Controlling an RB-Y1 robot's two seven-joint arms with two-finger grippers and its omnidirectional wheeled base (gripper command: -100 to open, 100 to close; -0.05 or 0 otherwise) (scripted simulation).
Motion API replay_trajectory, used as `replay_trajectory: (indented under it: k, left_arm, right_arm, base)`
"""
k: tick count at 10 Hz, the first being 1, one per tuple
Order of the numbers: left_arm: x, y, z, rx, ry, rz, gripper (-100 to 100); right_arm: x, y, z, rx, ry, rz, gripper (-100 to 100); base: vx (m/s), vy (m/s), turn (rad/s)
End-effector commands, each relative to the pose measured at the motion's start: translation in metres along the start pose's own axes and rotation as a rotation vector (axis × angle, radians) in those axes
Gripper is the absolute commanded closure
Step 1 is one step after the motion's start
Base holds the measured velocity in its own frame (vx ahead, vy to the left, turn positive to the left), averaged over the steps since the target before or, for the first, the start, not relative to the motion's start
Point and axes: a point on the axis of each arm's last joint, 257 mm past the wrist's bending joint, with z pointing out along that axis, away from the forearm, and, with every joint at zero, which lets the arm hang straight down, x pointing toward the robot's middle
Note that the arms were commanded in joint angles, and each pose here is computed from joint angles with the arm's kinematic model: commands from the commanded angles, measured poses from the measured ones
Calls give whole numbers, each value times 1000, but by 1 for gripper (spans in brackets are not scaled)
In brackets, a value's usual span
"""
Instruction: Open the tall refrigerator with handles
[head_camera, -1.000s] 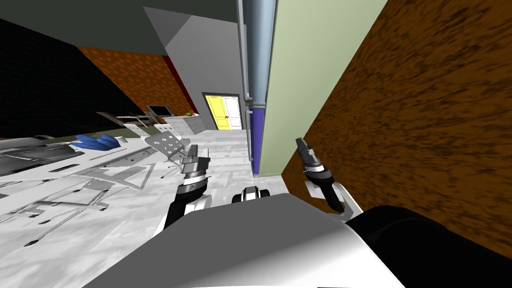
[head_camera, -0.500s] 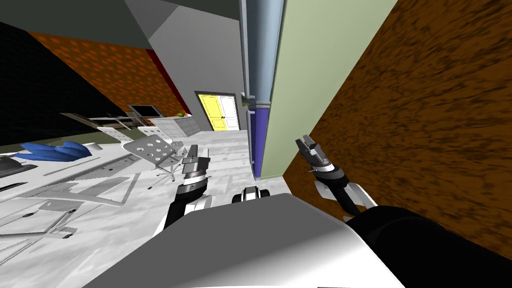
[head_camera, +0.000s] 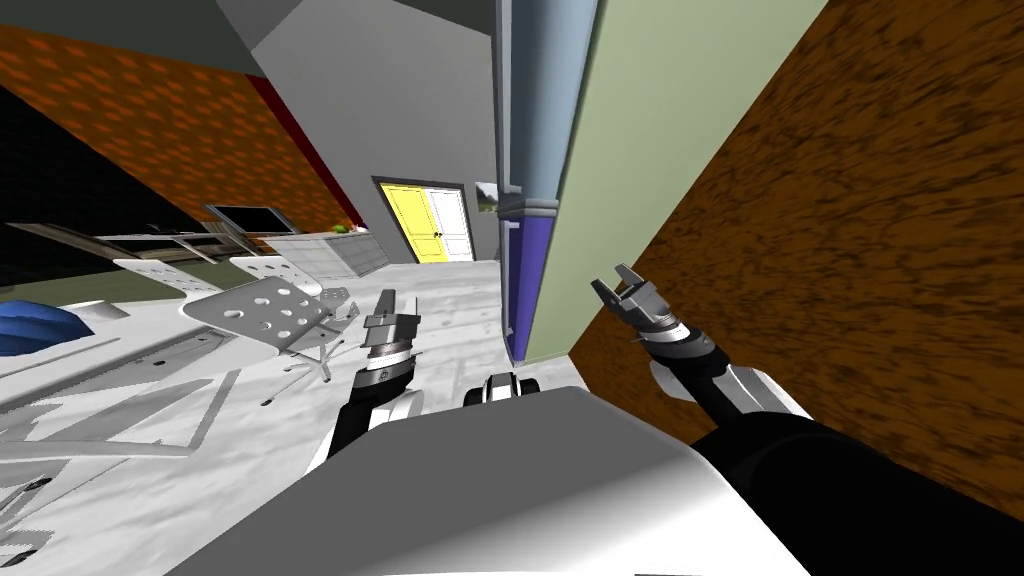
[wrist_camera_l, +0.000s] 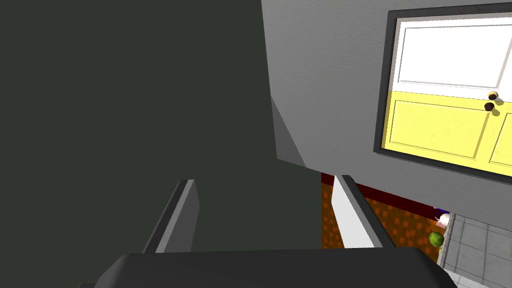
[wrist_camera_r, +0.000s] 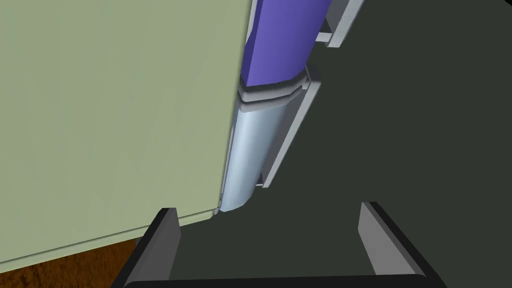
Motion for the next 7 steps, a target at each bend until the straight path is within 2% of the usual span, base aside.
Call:
replay_trajectory:
  k: [1, 2, 3, 5, 6, 7]
  left_arm:
    - [0, 0, 0, 0, 0, 0, 0]
    - [0, 0, 0, 0, 0, 0, 0]
    - [0, 0, 0, 0, 0, 0, 0]
    - [0, 0, 0, 0, 0, 0, 0]
    - [0, 0, 0, 0, 0, 0, 0]
    - [0, 0, 0, 0, 0, 0, 0]
  right_arm:
    - [-4, -4, -1, -24, 46, -130, -100]
    - [-3, -5, -1, -45, 76, -199, -100]
    - [-6, -8, -1, -41, 76, -215, -100]
    - [-7, -11, -1, -81, 132, -362, -100]
    - [-11, -14, -1, -77, 132, -381, -100]
    - [-12, -17, 0, -98, 158, -456, -100]
  base:
    - [90, 82, -131]
    - [129, 142, -183]
    - [112, 141, -63]
    - [150, 132, -171]
    - [131, 135, -52]
    - [119, 139, -97]
